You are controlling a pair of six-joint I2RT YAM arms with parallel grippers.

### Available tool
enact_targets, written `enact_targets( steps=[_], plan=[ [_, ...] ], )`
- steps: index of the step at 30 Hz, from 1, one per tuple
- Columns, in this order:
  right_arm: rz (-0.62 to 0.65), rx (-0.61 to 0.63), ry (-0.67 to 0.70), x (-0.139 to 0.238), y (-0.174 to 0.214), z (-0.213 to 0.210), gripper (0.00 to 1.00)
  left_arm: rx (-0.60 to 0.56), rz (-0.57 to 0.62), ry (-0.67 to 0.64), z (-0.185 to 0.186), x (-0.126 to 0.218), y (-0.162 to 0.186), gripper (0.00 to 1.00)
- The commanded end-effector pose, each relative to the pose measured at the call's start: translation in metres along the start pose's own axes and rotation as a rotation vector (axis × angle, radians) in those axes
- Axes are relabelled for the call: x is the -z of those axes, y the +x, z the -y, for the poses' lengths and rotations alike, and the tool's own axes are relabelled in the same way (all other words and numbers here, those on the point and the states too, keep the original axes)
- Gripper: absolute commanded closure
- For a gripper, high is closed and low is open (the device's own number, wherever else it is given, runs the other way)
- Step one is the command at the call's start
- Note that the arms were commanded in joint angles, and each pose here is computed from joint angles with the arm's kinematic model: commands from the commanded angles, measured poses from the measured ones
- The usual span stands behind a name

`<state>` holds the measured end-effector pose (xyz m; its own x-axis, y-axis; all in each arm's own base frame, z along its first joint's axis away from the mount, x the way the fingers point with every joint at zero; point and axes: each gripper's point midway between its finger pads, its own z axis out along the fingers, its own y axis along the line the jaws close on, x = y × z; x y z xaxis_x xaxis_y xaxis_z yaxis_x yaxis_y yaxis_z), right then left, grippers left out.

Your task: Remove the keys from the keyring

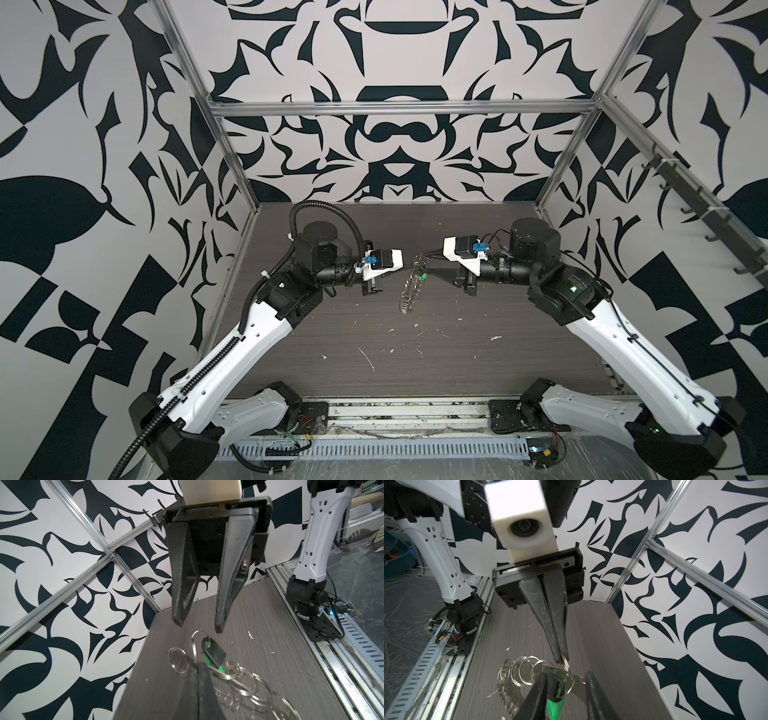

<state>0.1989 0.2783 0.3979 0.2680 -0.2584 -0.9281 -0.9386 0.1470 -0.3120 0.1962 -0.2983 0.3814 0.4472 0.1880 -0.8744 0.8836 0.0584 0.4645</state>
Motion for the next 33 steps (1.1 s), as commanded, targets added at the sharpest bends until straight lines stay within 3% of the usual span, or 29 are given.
enact_targets(
  steps=[1, 22, 24, 26, 29, 30, 33],
  plan=[
    [0.046, 0.042, -0.025, 0.006, -0.019, -0.004, 0.69, -0.057, 0.037, 0.011, 0.000, 0.003, -0.011, 1.00],
    [-0.014, 0.026, -0.093, -0.009, -0.009, 0.000, 0.82, -0.107, 0.070, 0.038, 0.008, 0.004, -0.015, 1.00],
    [-0.024, 0.011, -0.106, -0.010, -0.009, 0.000, 0.86, -0.104, 0.069, 0.040, 0.008, 0.004, -0.014, 1.00],
    [-0.034, 0.014, -0.117, -0.011, -0.009, -0.002, 1.00, -0.099, 0.065, 0.040, 0.007, 0.004, -0.014, 1.00],
    [-0.053, 0.036, -0.111, -0.010, -0.007, -0.002, 1.00, -0.086, 0.028, 0.026, 0.004, 0.003, -0.007, 1.00],
    [-0.063, 0.047, -0.104, -0.009, -0.006, -0.001, 1.00, -0.082, 0.011, 0.015, 0.003, 0.003, -0.003, 0.99],
    [-0.123, 0.076, -0.080, -0.007, 0.001, 0.002, 1.00, -0.066, -0.039, -0.013, -0.001, 0.005, 0.005, 0.78]
  ],
)
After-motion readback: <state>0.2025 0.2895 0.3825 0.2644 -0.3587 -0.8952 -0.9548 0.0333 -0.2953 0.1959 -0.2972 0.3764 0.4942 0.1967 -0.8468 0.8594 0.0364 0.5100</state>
